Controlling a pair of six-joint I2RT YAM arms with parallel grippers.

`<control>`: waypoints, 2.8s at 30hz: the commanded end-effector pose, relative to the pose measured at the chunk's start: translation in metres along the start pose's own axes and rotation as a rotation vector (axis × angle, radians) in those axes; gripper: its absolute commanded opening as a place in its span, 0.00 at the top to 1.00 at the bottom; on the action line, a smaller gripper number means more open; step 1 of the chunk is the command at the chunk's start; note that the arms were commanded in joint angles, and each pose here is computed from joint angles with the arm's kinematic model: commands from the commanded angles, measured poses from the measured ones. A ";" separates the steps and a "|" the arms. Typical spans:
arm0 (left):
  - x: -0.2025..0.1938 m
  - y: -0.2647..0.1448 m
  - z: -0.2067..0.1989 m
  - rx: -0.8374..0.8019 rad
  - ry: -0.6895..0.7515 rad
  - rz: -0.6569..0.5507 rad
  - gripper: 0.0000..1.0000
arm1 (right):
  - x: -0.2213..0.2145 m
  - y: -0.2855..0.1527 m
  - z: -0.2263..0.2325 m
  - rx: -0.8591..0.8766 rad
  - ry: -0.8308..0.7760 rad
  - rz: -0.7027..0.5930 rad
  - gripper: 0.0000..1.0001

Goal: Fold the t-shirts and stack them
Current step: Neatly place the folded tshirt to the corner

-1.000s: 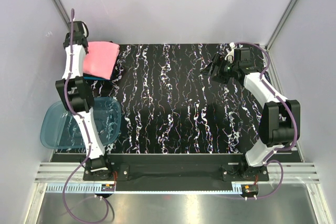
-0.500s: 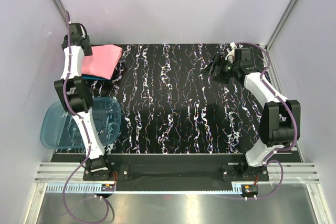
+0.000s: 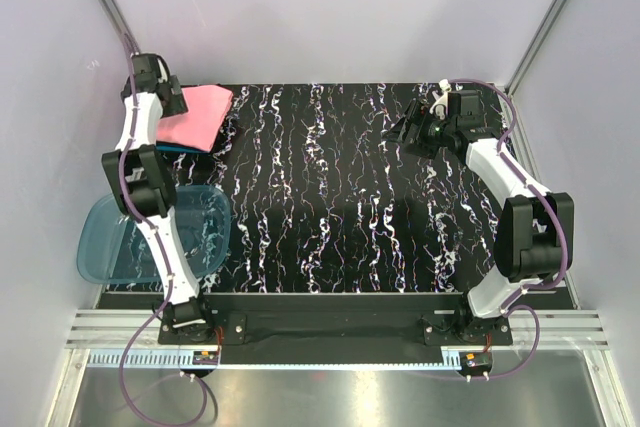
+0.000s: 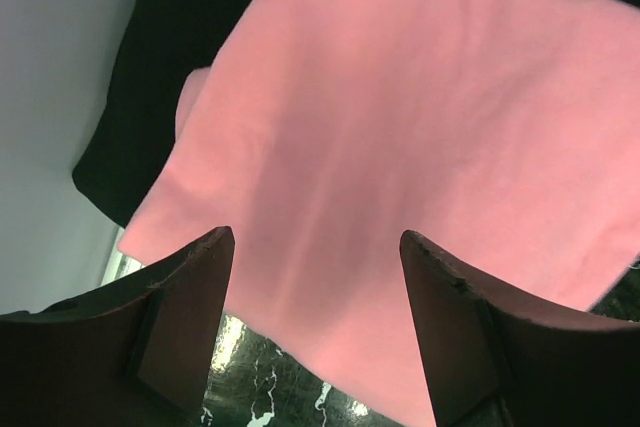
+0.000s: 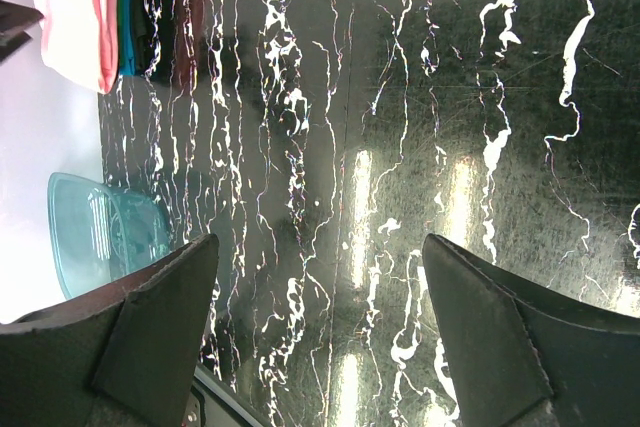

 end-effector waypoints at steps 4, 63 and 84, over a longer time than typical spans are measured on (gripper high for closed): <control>-0.010 0.005 0.018 0.035 -0.096 0.036 0.25 | 0.011 -0.014 0.017 0.055 -0.040 -0.052 0.09; -0.129 -0.392 -0.192 -1.261 0.134 -0.495 0.01 | -0.041 -0.176 0.083 0.087 -0.120 -0.247 0.00; -0.123 -0.394 -0.189 -1.228 0.134 -0.507 0.01 | -0.041 -0.178 0.083 0.097 -0.123 -0.277 0.00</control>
Point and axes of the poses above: each gripper's point midway between its finger pads, its own y axis out along the fingers, its own z axis along the line the jaws close on, x = y × z, the point moved 6 cm from there along -y, back along the fingers, and after that the axes turned 8 degrees about y, right-handed, at the moved point
